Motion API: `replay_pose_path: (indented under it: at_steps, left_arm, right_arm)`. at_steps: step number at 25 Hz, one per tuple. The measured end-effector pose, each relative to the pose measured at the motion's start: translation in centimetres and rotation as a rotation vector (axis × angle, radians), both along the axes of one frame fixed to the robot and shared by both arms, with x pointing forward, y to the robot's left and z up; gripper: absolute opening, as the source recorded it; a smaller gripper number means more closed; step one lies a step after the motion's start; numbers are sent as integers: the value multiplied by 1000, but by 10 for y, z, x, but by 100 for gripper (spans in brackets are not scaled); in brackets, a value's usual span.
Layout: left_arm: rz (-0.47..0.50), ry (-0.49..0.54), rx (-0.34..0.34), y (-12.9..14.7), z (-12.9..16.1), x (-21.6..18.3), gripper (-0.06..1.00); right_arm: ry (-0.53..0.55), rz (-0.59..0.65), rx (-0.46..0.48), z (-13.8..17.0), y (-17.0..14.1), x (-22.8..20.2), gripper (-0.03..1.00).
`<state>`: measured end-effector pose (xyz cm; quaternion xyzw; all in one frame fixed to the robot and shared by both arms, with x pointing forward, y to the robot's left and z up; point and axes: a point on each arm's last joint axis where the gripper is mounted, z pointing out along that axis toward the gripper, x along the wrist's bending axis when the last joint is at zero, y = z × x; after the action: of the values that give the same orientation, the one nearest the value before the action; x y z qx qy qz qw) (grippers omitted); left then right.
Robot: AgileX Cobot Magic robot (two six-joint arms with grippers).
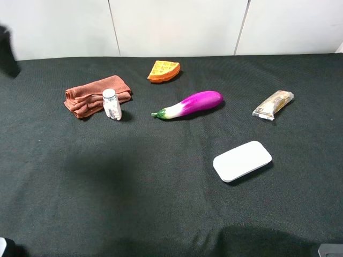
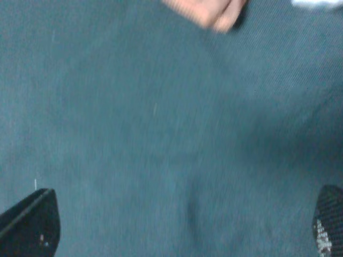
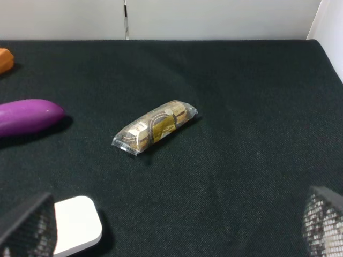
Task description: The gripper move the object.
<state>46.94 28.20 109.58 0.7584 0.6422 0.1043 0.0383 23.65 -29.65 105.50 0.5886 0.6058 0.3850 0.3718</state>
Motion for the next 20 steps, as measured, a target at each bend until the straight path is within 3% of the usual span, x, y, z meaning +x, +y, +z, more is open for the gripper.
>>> replay_pose_path:
  at_steps: [7, 12, 20]
  left_arm:
    - [144, -92, -20, 23, -7, -88, 98]
    - [178, -193, -3, 29, -17, -138, 98]
    - [216, -358, -35, 31, -34, -190, 98]
  right_arm:
    - [0, 0, 0, 0, 0, 0, 69]
    - [0, 0, 0, 0, 0, 0, 69]
    - [0, 0, 0, 0, 0, 0, 69]
